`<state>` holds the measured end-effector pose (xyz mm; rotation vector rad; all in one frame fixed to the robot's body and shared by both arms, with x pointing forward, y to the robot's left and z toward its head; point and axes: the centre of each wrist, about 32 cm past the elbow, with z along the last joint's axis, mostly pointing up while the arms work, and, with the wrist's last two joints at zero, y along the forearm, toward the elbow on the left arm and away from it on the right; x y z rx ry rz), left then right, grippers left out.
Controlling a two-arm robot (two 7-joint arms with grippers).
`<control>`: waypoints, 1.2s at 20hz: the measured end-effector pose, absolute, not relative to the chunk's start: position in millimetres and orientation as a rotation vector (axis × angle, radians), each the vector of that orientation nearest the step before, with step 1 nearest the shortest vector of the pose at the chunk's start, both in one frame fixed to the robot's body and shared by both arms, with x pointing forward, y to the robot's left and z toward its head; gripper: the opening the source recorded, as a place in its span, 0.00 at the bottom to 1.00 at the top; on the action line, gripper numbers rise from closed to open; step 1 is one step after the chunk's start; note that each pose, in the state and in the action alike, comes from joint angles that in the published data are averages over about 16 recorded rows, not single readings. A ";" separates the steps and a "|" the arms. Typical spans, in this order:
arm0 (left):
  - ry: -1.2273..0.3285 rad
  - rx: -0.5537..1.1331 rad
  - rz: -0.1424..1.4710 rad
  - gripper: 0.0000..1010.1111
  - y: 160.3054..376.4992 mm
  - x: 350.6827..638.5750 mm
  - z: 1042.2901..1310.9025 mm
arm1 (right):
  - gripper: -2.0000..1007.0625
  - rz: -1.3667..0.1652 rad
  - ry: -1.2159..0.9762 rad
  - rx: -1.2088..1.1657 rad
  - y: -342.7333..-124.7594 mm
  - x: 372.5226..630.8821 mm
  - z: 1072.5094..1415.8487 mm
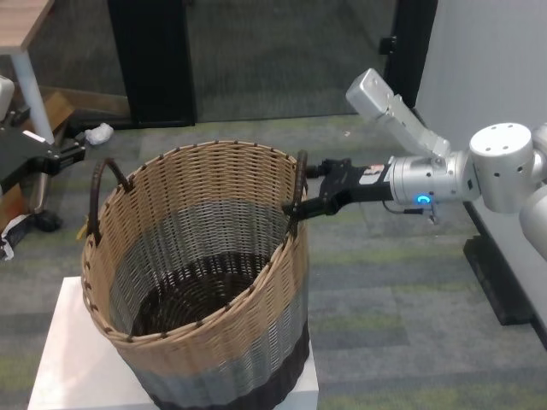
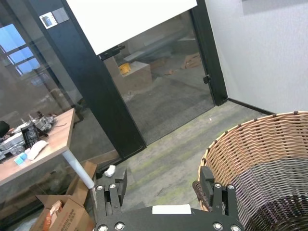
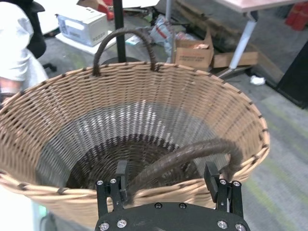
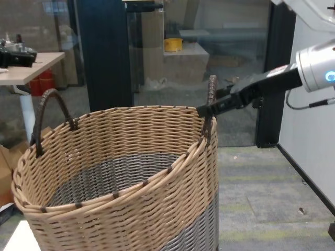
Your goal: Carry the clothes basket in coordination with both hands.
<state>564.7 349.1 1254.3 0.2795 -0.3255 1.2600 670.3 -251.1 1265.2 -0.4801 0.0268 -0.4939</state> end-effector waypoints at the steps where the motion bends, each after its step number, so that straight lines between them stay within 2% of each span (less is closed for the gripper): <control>1: -0.325 0.279 1.260 0.99 349.1 564.6 1254.3 | 1.00 -0.492 0.031 -0.481 -252.0 669.8 1265.2; 15: -0.323 0.279 1.258 0.99 349.3 564.8 1254.2 | 1.00 -0.485 0.116 -0.435 -267.5 659.6 1269.9; 24: -0.324 0.276 1.254 0.99 349.6 565.1 1254.1 | 1.00 -0.541 0.106 -0.327 -274.2 652.0 1278.1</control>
